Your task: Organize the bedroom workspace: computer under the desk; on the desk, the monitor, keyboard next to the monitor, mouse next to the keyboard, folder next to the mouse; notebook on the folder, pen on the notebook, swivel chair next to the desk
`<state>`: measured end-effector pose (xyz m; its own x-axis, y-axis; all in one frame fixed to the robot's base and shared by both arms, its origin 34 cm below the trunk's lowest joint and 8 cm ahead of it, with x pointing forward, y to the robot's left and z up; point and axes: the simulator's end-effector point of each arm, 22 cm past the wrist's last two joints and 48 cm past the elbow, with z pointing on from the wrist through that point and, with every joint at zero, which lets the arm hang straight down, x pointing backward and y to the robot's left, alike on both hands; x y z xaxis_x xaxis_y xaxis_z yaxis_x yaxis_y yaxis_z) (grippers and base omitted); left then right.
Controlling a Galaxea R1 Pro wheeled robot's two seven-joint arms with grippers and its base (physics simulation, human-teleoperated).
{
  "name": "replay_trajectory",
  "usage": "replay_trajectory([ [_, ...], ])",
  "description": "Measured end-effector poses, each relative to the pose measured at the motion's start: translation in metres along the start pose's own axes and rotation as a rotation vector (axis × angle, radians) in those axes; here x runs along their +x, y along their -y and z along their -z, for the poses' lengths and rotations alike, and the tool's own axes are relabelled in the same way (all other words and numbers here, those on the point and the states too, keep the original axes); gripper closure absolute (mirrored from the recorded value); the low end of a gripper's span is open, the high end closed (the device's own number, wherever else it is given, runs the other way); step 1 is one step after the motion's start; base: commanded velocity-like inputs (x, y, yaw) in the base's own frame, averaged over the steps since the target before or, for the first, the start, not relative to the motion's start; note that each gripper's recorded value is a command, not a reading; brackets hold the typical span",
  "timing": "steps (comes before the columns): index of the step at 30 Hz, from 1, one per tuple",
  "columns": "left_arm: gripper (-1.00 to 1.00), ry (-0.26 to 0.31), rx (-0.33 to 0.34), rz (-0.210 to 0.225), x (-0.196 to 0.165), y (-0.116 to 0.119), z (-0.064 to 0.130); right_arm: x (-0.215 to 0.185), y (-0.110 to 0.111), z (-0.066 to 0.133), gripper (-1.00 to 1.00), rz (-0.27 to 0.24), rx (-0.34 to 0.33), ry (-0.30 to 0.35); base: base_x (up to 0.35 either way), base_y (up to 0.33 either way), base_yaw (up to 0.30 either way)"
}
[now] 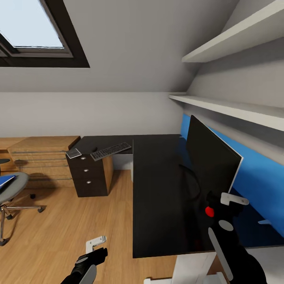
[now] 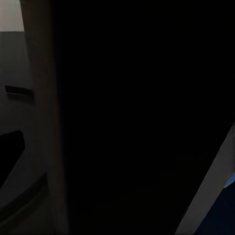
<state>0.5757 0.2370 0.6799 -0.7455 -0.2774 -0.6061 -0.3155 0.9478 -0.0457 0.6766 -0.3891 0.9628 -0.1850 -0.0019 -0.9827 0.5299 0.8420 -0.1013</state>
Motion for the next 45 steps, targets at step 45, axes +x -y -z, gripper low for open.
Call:
replay_trajectory([
  [45, -1.00, -0.104, -0.264, -0.055, 0.167, -0.153, -0.025, -0.002, 0.001, 0.000, -1.00, -0.007, 0.001, 0.007, 0.000, -0.028, 0.000],
])
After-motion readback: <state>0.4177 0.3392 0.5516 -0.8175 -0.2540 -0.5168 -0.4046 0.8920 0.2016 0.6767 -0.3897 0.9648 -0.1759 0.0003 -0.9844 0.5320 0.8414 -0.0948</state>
